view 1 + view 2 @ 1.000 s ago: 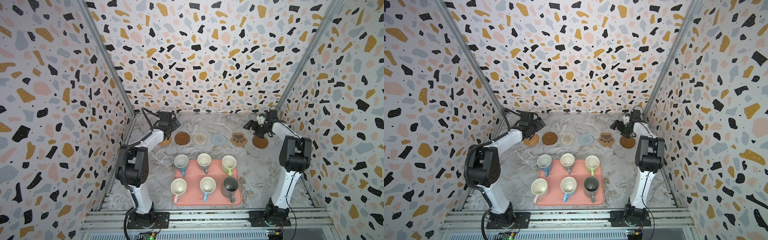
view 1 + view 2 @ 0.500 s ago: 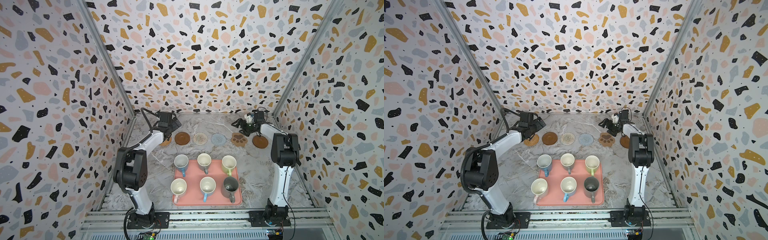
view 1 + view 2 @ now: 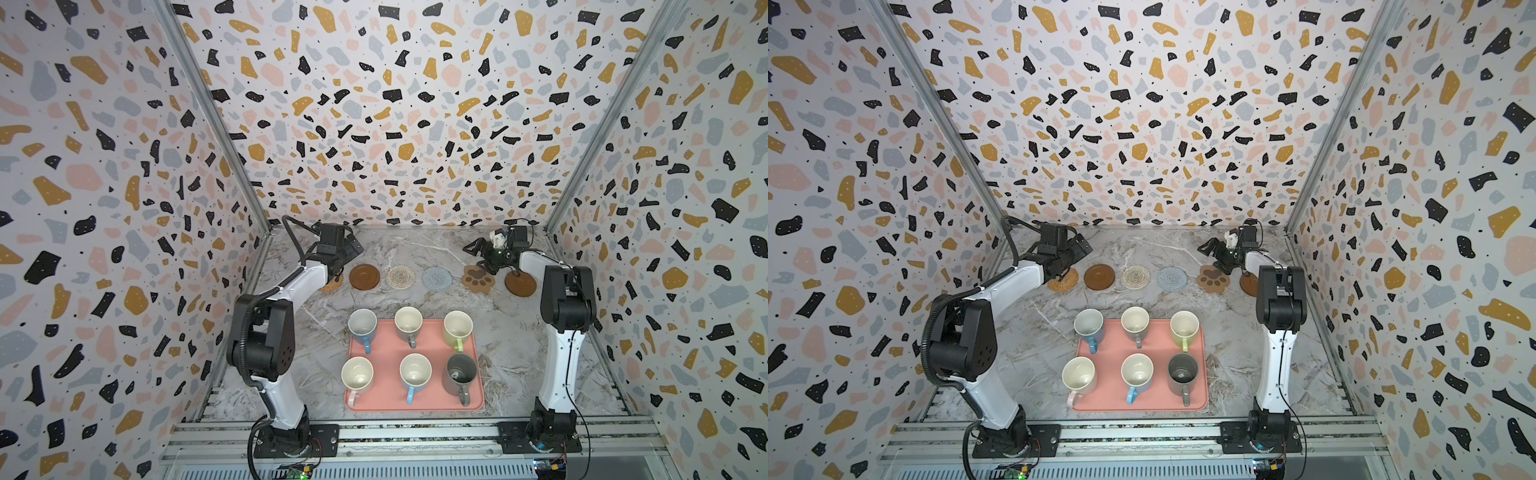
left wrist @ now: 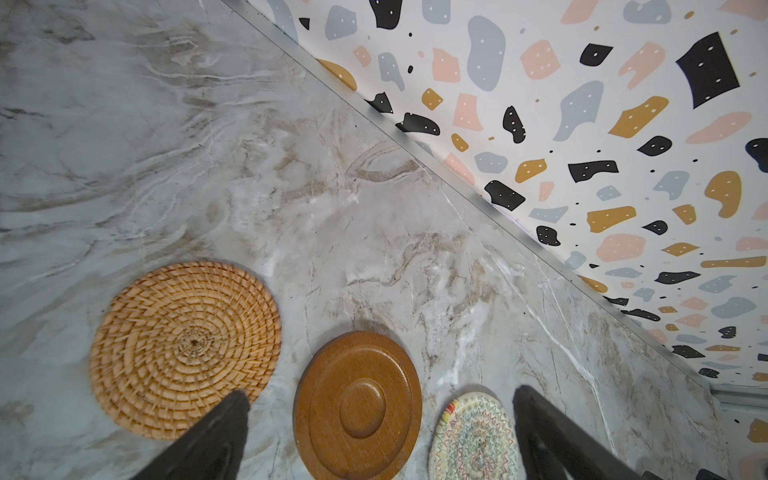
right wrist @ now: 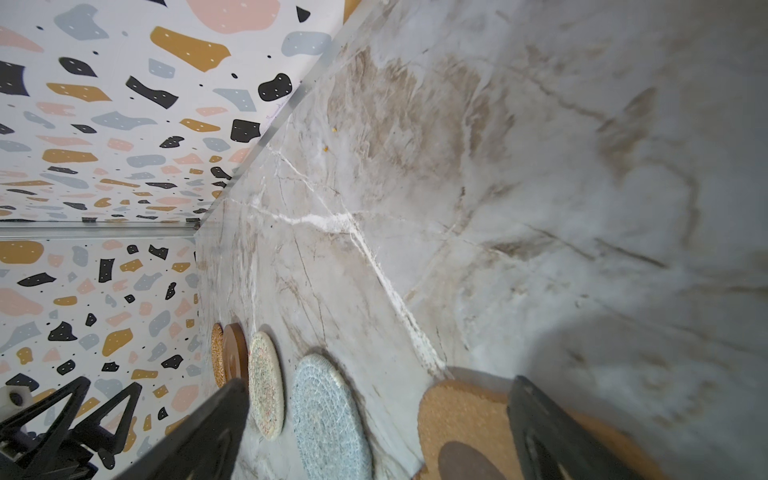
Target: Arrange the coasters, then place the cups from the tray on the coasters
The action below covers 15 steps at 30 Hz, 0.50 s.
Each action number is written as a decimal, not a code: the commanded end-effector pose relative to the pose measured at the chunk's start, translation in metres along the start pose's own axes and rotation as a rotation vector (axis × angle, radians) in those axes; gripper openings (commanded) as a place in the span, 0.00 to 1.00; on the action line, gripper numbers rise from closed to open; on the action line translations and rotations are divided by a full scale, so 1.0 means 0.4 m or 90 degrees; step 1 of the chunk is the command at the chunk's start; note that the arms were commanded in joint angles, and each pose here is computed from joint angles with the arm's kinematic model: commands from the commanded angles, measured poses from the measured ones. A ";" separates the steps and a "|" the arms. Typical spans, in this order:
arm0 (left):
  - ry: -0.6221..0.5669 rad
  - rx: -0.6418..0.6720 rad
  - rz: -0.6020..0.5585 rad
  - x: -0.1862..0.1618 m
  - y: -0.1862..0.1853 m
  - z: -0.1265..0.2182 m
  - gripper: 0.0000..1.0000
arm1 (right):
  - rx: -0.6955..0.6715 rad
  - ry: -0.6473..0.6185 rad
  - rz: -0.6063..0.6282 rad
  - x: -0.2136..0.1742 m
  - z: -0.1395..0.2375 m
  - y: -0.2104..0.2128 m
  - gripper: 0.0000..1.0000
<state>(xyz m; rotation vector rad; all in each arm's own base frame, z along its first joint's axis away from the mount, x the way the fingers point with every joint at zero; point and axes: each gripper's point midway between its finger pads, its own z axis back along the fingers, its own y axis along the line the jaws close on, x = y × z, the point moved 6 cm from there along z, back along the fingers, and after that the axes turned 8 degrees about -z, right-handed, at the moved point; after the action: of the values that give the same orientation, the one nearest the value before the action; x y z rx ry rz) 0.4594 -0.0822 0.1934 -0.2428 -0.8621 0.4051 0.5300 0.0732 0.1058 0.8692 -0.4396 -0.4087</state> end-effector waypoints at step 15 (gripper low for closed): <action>-0.013 -0.017 0.002 0.004 -0.014 0.005 1.00 | -0.025 0.015 -0.014 -0.034 0.027 -0.001 0.99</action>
<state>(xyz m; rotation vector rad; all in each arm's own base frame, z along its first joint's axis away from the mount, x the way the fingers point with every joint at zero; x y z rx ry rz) 0.4600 -0.0833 0.1943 -0.2468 -0.8672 0.4030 0.5271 0.0732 0.1042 0.8662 -0.4400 -0.4024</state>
